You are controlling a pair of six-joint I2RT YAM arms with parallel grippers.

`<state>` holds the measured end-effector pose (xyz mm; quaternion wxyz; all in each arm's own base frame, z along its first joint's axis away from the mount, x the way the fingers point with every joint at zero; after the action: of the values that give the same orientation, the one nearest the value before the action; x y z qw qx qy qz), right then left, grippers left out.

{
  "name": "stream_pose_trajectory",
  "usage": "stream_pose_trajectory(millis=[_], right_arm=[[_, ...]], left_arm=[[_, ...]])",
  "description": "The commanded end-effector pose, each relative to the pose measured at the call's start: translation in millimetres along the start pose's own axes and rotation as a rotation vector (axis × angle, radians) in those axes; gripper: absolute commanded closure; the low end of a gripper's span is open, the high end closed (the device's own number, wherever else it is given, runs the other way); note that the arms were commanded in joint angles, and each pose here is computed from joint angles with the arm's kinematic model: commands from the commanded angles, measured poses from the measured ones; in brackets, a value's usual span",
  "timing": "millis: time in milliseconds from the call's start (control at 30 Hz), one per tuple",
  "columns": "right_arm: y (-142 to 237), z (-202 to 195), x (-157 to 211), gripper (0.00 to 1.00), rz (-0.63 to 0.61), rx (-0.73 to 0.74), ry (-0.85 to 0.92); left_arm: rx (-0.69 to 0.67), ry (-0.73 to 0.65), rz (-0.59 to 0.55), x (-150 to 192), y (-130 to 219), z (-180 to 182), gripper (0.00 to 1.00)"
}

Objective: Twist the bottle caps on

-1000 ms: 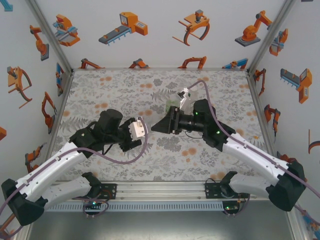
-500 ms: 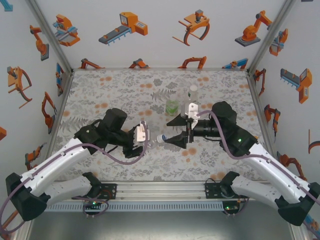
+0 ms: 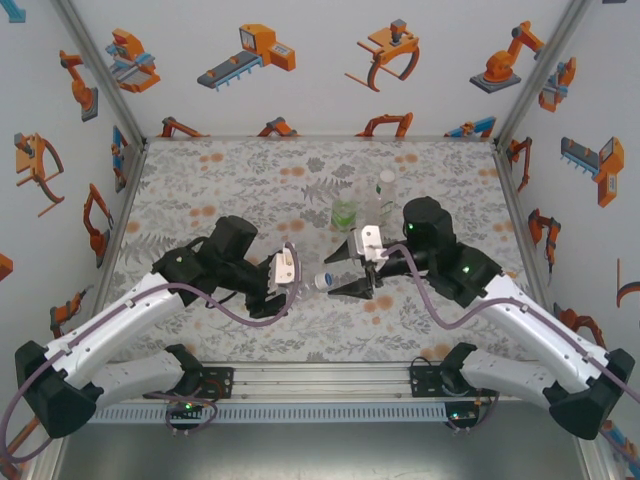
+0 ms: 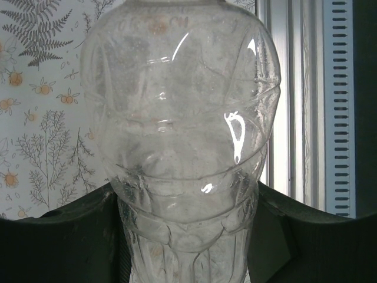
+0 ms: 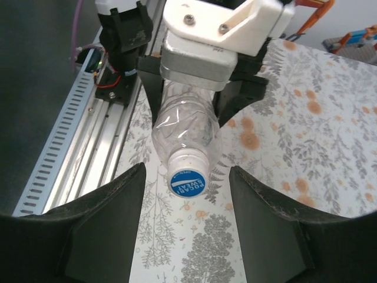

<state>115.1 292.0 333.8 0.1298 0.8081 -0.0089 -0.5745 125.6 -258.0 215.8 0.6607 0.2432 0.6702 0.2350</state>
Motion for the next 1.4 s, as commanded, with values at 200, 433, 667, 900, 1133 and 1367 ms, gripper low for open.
stream_pose_trajectory(millis=[200, 433, 667, 900, 1133, 1367], right_arm=[[-14.2, 10.5, 12.4, 0.54, -0.003, -0.074, -0.001], [-14.8, 7.9, 17.5, 0.58, 0.016, -0.047, 0.001], [-15.6, 0.9, 20.9, 0.67, 0.041, -0.005, -0.021], [-17.6, -39.7, 31.3, 0.92, 0.031, 0.228, -0.336], [-17.4, -79.7, 56.5, 1.00, -0.073, 0.466, -0.976], [-28.4, -83.6, 85.3, 1.00, -0.239, 0.479, -1.537]], left_arm=[[0.031, -0.029, -0.027, -10.9, 5.5, -5.9, 1.00], [0.035, -0.031, -0.032, -12.1, 6.1, -6.6, 1.00], [0.031, -0.035, -0.036, -13.3, 7.5, -6.7, 1.00], [-0.066, -0.027, 0.001, -8.0, 8.5, 8.5, 1.00], [-0.140, -0.036, -0.007, -7.9, 12.8, 17.7, 1.00], [-0.165, -0.035, -0.002, -7.1, 14.3, 21.0, 1.00]])
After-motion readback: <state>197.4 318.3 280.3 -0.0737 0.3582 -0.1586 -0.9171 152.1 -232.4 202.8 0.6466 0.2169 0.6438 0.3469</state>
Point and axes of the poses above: each hand's point on the last joint's axis, 136 mm out from that joint toward the fingers, its own y axis back along the fingers, its own z axis along the line the jaws close on, x = y × z, the point moved 1 cm from there along y, back along the fingers, and after that the axes turned 5 degrees about y, right-handed, at the moved point
